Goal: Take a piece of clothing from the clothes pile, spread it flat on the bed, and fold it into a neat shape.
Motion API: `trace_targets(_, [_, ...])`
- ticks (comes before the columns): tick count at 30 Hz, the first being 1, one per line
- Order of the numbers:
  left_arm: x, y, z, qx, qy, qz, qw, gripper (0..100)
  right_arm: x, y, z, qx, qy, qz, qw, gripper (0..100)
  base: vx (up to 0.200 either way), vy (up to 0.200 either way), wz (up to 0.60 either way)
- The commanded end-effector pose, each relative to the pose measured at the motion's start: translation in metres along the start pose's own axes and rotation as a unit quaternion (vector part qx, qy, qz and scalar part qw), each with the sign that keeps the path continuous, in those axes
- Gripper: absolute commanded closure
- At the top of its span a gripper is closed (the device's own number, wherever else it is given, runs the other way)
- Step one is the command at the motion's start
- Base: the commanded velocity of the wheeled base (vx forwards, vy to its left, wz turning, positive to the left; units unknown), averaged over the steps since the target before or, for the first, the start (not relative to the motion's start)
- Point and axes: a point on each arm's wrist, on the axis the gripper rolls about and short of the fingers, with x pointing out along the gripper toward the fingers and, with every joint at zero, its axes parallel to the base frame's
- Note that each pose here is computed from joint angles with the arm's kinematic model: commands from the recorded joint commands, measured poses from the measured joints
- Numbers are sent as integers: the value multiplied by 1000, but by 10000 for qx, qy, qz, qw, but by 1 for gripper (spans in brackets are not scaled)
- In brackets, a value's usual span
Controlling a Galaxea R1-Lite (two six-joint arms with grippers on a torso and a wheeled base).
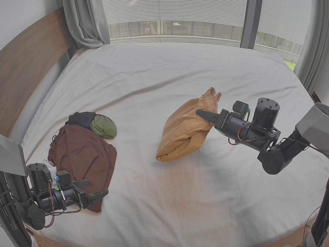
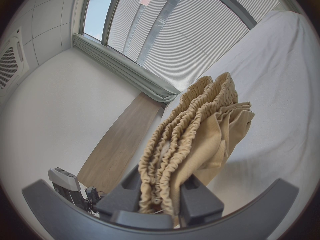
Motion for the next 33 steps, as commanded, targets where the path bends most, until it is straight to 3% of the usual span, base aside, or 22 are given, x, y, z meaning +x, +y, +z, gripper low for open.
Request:
trace_targets(1, [-2,-1,-4,-60,98,-5,9999,0,20,-7,12,-26,-65,5,10000,100,0,0,0])
trace_targets(19, [0,-2,-7,-45,174,-30,9998,0,71,-32,24,71,108,-175,9998,100,0,0,0])
trace_targets(33, [-2,1,-5,-69,119,35,9999,0,106,-43,34,13,45,-90,9999,100,0,0,0])
